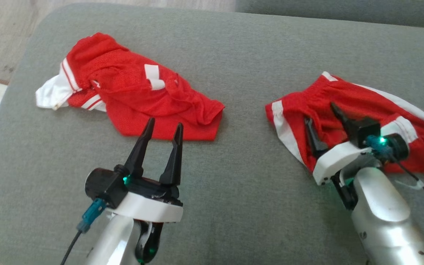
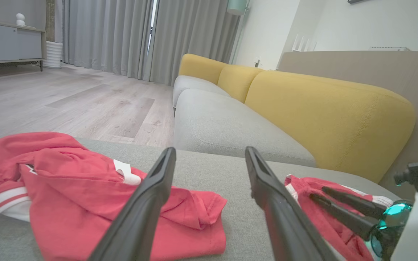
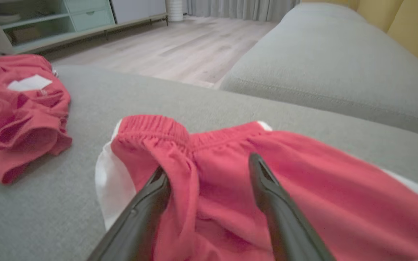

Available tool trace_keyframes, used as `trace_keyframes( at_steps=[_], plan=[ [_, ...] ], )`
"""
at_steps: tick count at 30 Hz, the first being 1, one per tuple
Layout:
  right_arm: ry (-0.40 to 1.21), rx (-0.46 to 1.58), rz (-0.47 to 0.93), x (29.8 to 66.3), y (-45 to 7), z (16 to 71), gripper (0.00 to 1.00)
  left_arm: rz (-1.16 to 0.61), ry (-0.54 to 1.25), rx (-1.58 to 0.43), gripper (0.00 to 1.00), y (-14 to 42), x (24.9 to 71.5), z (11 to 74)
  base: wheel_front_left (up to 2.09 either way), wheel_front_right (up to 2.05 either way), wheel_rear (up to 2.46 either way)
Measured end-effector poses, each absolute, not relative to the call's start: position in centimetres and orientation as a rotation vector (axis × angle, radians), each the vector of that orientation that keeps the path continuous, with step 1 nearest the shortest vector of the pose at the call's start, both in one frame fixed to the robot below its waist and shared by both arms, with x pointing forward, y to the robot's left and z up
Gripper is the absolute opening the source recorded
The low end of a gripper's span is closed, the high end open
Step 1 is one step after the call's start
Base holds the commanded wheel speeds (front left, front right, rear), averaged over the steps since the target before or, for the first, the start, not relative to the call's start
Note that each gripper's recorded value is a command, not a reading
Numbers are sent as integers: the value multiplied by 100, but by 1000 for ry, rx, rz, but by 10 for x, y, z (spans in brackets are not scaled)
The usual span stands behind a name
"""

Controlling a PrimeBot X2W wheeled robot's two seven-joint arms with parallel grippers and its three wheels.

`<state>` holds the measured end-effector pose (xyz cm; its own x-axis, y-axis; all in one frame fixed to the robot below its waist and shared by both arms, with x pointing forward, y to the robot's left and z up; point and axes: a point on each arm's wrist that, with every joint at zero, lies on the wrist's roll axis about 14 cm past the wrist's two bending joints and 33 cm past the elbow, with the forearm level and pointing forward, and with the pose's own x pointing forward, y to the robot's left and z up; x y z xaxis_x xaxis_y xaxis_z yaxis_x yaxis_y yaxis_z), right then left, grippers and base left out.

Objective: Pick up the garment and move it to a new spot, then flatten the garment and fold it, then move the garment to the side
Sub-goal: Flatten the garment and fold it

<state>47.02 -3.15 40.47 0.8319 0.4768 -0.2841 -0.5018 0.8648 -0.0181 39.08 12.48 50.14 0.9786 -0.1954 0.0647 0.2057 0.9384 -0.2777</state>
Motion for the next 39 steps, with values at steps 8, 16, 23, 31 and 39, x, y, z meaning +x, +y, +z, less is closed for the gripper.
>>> trace_keyframes(
  at_steps=[8,16,23,31,39],
  plan=[
    [78,-5,389,478,-69,462,100,-250,-56,-277,100,111,399,508,0,0,0],
    [50,65,168,431,-145,466,100,-326,-78,-272,100,86,406,517,0,0,0],
    [66,90,72,401,-175,459,100,-396,-60,-254,100,63,410,512,0,0,0],
    [40,104,60,410,-178,466,100,-629,87,-17,100,33,413,461,0,0,0],
    [78,113,34,416,-186,450,100,-833,214,177,100,12,439,429,0,0,0]
  ],
)
